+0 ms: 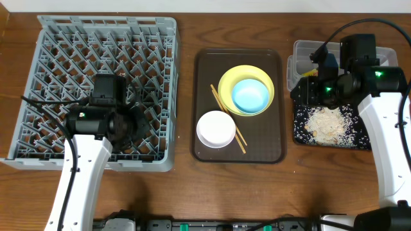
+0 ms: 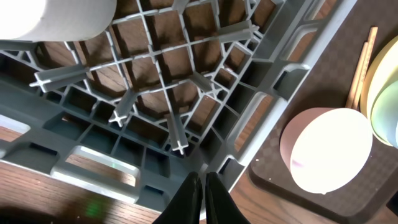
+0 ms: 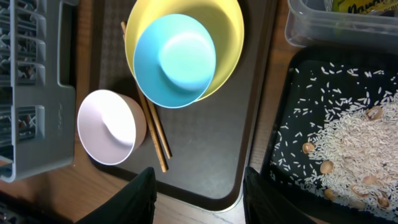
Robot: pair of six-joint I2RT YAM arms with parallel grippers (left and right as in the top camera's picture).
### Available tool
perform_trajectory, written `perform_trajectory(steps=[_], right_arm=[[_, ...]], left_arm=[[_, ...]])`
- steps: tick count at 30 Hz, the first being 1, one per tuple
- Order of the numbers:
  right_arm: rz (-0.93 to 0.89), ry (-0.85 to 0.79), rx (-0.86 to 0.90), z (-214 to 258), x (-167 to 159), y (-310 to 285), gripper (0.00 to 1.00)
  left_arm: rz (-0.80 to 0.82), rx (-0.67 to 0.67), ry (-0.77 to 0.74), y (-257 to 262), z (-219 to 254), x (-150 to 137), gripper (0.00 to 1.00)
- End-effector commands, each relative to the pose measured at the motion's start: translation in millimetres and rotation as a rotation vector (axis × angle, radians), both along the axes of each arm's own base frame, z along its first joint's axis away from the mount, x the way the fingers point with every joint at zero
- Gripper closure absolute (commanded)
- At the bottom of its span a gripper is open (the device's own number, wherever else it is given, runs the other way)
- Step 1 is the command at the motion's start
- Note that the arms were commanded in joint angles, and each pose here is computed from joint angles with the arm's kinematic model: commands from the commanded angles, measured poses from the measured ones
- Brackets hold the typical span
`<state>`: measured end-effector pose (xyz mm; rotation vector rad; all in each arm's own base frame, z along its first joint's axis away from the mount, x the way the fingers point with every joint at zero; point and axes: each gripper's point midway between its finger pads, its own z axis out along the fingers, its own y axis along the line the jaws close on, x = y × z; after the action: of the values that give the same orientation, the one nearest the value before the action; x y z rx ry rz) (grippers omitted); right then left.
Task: Sort waste into correct bins and load items into the dishwasher
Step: 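Withdraw the left gripper and move it toward the pink bowl, then grasp the pink bowl rim with the left gripper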
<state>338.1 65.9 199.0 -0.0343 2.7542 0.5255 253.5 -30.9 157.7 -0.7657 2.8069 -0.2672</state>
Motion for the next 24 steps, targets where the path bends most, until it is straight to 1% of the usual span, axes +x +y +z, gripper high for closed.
perform_trajectory(steps=[1, 6, 8, 11, 13, 14, 15, 17, 18, 19, 21, 24], right_arm=[[0.009, -0.019, -0.008, 4.4, -0.3, -2.6, 0.57], [0.008, -0.008, -0.011, 3.4, -2.5, -3.0, 0.57], [-0.011, 0.011, -0.042, 0.1, -5.3, -8.9, 0.56], [-0.083, 0.050, -0.134, -6.8, -10.1, -27.7, 0.54], [-0.117, 0.066, -0.179, -9.4, -12.4, -37.5, 0.44], [-0.126, 0.073, -0.196, -10.3, -13.8, -41.6, 0.39], [-0.131, 0.078, -0.195, -10.6, -14.7, -43.1, 0.34], [-0.143, 0.085, -0.194, -10.9, -15.7, -47.0, 0.20], [-0.151, 0.094, -0.194, -11.5, -17.5, -50.2, 0.12], [-0.156, 0.099, -0.194, -11.8, -18.5, -51.8, 0.09], [-0.165, 0.104, -0.194, -12.1, -19.4, -54.9, 0.08], [-0.171, 0.105, -0.194, -12.1, -19.3, -56.8, 0.04]], left_arm=[[0.006, -0.012, 0.009, -6.0, -1.1, 0.2, 0.93], [-0.047, -0.014, -0.026, -18.9, 1.2, 6.4, 0.93], [-0.125, -0.007, -0.075, -30.0, 5.5, 14.2, 0.93], [-0.271, 0.007, -0.168, -52.0, 15.6, 27.6, 0.91], [-0.350, 0.016, -0.223, -65.3, 21.1, 35.3, 0.83], [-0.394, 0.019, -0.258, -73.8, 24.0, 40.3, 0.68], [-0.428, 0.021, -0.285, -81.1, 26.3, 44.0, 0.58], [-0.499, 0.024, -0.333, -97.0, 29.7, 50.1, 0.54], [-0.564, 0.026, -0.364, -112.6, 30.5, 53.3, 0.47], [-0.600, 0.028, -0.374, -120.5, 29.7, 53.8, 0.46], [-0.668, 0.030, -0.380, -137.5, 24.3, 53.3, 0.45], [-0.775, 0.039, -0.361, -160.3, 10.2, 48.0, 0.44]])
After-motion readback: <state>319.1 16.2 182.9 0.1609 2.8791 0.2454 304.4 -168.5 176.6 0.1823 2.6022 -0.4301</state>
